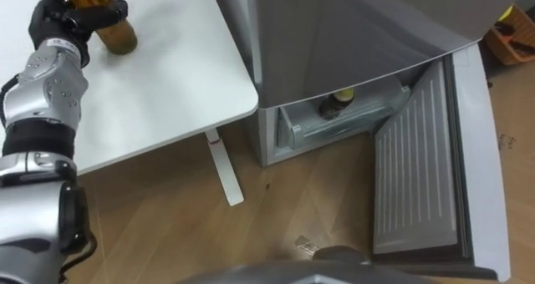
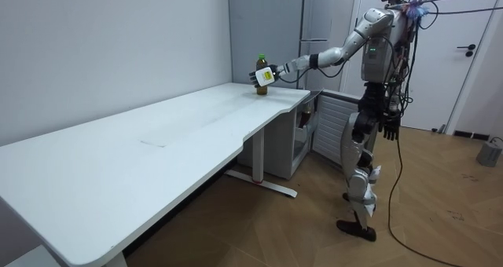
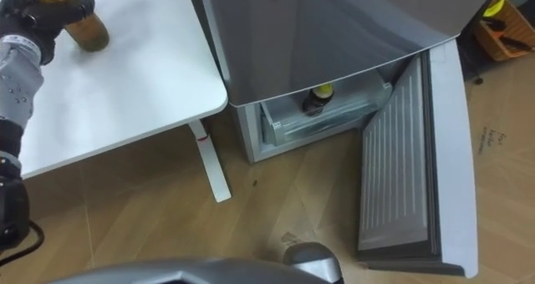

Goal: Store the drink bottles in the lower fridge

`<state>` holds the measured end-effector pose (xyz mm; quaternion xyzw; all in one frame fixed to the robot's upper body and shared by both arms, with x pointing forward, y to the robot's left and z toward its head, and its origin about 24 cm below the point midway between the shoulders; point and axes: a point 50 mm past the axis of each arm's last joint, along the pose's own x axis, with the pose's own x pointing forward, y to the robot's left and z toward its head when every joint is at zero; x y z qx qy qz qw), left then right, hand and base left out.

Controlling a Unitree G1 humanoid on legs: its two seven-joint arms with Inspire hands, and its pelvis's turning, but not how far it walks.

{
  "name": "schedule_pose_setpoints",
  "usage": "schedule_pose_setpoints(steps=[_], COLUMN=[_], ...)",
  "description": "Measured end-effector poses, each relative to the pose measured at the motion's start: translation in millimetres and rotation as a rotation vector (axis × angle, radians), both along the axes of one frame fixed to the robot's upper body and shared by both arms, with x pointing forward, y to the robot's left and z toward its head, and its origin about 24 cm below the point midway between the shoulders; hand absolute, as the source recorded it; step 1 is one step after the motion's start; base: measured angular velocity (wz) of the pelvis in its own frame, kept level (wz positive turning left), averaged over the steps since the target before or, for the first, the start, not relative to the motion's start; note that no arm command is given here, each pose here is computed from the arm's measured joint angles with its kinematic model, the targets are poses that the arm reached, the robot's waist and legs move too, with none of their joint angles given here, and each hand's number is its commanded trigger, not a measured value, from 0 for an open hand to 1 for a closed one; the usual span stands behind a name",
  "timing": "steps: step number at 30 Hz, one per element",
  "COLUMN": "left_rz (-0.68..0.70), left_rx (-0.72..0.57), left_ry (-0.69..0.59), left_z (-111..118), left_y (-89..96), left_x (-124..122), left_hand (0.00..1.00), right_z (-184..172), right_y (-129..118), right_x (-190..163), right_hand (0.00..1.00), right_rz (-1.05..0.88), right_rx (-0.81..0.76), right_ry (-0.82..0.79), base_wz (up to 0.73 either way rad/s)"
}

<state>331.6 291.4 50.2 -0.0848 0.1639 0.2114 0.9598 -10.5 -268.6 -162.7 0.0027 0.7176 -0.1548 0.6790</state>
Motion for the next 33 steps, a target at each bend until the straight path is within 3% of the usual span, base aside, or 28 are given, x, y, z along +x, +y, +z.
schedule_pose_setpoints(steps=[23,30,33], left_rz=[0.001,0.009,0.002], left_rx=[-0.052,-0.063,-0.052], left_ry=[0.074,0.027,-0.04], left_z=[-13,-2,14], left_y=[-3.4,-6.6,-11.1], left_x=[-1,4,10], left_hand=[1.0,1.0,1.0], right_z=[0,0,1], right_y=[0,-1,-2], right_x=[1,11,18], right_hand=[0.0,0.0,0.0], right_rz=[0.045,0.047,0.055], right_rx=[-0.009,-0.017,-0.027], right_ry=[-0.006,-0.052,-0.081], base_wz=[0.01,0.0,0.02])
